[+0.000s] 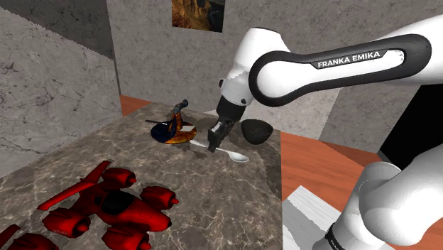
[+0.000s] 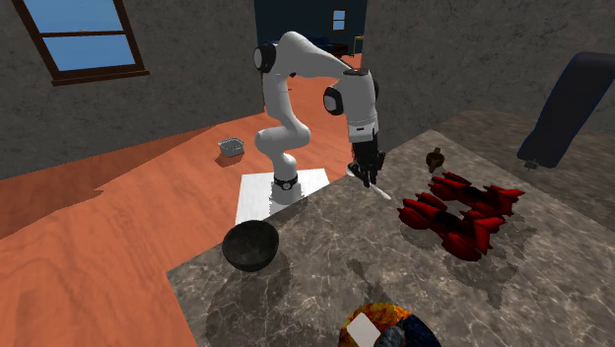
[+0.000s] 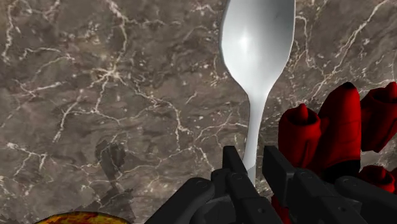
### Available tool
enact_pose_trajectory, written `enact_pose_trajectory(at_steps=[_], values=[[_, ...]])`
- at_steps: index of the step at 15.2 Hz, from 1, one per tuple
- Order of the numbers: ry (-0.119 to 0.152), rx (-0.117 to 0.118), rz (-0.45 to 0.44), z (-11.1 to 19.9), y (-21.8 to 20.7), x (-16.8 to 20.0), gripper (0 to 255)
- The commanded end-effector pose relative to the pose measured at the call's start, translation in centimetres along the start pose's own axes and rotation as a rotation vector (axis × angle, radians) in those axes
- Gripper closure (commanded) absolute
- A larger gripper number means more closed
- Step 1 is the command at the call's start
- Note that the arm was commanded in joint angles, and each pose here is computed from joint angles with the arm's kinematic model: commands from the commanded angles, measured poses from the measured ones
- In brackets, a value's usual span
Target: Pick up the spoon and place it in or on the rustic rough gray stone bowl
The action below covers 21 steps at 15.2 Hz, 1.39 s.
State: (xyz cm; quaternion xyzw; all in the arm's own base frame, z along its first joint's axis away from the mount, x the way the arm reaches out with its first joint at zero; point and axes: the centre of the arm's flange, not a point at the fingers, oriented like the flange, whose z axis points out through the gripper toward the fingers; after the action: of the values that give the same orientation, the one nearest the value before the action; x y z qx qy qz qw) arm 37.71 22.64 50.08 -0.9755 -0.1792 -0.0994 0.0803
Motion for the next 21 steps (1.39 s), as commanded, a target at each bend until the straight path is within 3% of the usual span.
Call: enact_pose_trajectory(at_steps=[1,21], values=[[-0.001,0.0,0.0,-0.6,1.2,0.1,255],[-0.001,0.0,0.0,-4.8,27.3,-0.2,255]])
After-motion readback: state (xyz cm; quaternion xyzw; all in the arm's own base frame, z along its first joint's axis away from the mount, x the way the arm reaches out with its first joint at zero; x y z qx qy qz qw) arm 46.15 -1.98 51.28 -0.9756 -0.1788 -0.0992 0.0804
